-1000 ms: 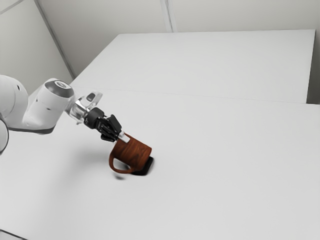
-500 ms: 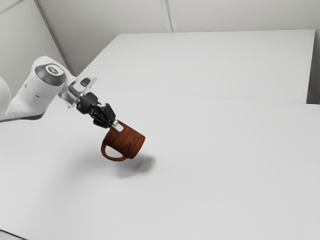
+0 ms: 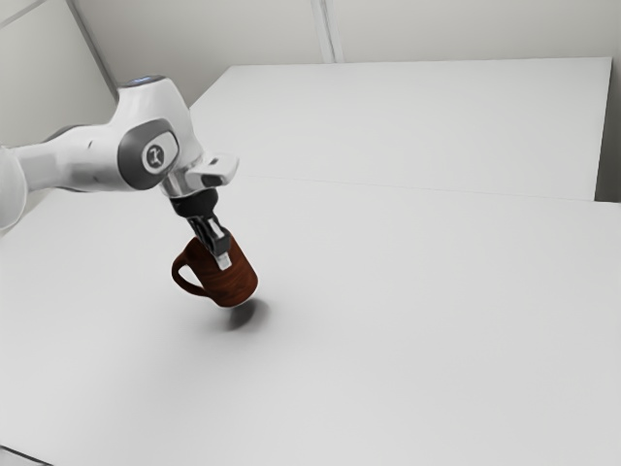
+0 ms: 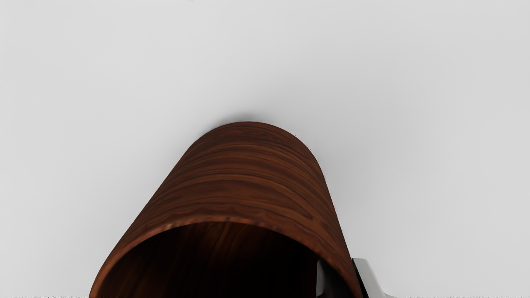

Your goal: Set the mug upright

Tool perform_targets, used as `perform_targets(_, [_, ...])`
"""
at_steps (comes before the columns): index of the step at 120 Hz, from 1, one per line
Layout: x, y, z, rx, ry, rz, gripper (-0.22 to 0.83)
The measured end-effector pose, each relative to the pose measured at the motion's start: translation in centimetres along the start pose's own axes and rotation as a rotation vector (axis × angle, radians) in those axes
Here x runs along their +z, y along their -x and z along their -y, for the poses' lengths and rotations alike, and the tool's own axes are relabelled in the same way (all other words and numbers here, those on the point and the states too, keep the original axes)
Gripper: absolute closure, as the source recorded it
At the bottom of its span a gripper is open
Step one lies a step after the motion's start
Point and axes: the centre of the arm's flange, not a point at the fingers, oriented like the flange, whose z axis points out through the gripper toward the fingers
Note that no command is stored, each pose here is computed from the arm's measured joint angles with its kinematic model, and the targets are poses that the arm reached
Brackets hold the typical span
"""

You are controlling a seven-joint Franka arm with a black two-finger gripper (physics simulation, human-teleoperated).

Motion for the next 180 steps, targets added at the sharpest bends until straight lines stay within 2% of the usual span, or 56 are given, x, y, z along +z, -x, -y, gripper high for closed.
perform_targets(26, [1.0, -0.8, -0.4, 0.018, -0.113, 0.069, 0.78])
perform_targets(66, [3.8, -2.9, -2.0, -0.025, -0.138, 0.143, 0.78])
perform_targets(90, [5.4, -5.8, -4.2, -0.021, -0.145, 0.147, 0.78])
perform_targets(148, [6.9, -6.3, -3.4, -0.12, -0.132, 0.126, 0.78])
perform_targets(159, [7.0, -6.4, -3.4, -0.132, -0.123, 0.123, 0.7])
perform_targets(180, [5.8, -6.1, -3.3, -0.151, -0.117, 0.1, 0.37])
